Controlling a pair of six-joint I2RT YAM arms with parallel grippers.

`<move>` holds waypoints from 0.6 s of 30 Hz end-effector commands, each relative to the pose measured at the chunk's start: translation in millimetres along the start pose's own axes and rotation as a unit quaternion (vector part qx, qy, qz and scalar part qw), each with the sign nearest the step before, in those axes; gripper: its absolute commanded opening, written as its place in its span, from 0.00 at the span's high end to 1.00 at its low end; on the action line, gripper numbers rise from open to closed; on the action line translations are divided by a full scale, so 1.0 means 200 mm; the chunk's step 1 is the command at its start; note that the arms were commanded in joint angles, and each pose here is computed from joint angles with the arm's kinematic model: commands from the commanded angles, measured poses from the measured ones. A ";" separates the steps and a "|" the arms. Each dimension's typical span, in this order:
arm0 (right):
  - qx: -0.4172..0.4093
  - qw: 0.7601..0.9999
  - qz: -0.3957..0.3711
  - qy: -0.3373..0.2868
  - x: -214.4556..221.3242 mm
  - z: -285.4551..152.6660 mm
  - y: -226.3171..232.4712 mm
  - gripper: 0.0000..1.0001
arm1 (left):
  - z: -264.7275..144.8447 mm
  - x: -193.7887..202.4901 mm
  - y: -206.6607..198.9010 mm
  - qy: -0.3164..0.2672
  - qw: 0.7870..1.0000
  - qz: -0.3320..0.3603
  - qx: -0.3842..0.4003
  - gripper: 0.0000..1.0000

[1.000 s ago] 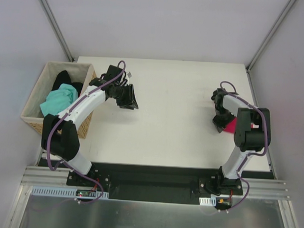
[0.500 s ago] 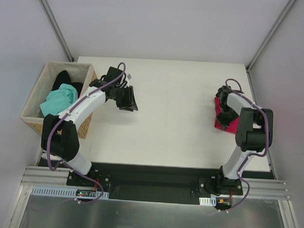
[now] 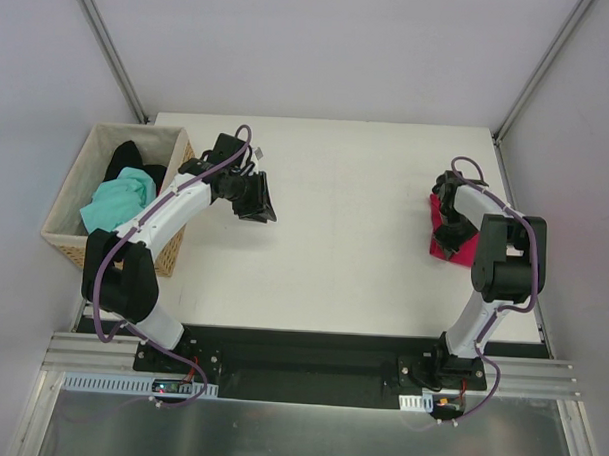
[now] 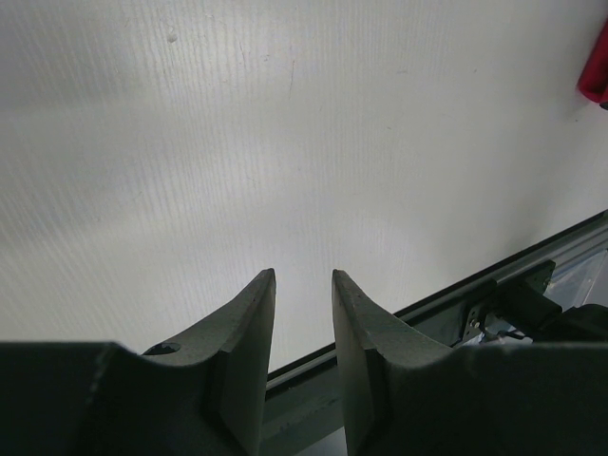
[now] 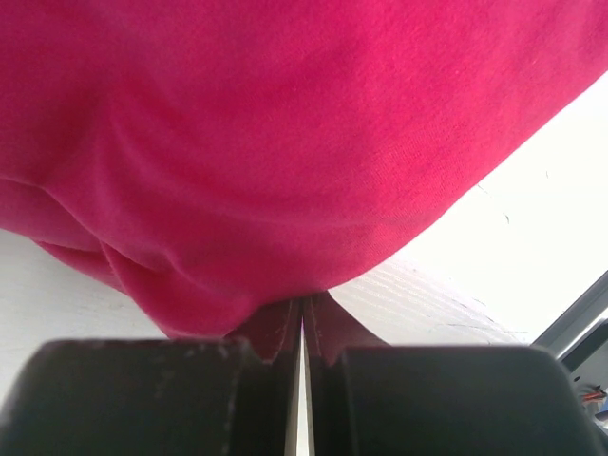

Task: Fold and stack the t-shirts
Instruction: Put the neatly folded tshirt into the corner of the board with the right arm

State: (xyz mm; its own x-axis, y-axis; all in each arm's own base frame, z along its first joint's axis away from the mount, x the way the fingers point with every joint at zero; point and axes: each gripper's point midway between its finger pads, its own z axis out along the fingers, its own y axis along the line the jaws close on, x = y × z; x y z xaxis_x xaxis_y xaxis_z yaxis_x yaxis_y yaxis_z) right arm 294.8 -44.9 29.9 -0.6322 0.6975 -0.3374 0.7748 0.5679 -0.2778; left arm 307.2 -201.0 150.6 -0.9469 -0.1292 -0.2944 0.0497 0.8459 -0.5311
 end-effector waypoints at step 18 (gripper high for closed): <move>0.014 0.999 0.049 0.002 -0.19 0.02 -0.09 0.99 | -0.06 -0.05 -0.05 -0.022 1.000 0.008 0.014 0.70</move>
State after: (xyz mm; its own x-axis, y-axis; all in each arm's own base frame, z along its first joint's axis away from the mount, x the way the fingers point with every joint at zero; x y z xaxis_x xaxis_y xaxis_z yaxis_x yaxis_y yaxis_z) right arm 297.9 -73.4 35.3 -0.5606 0.7514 -0.3479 0.8277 0.4952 -0.2641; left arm 307.2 -201.0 150.6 -0.9469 -0.1289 -0.2946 0.0500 0.8459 -0.5309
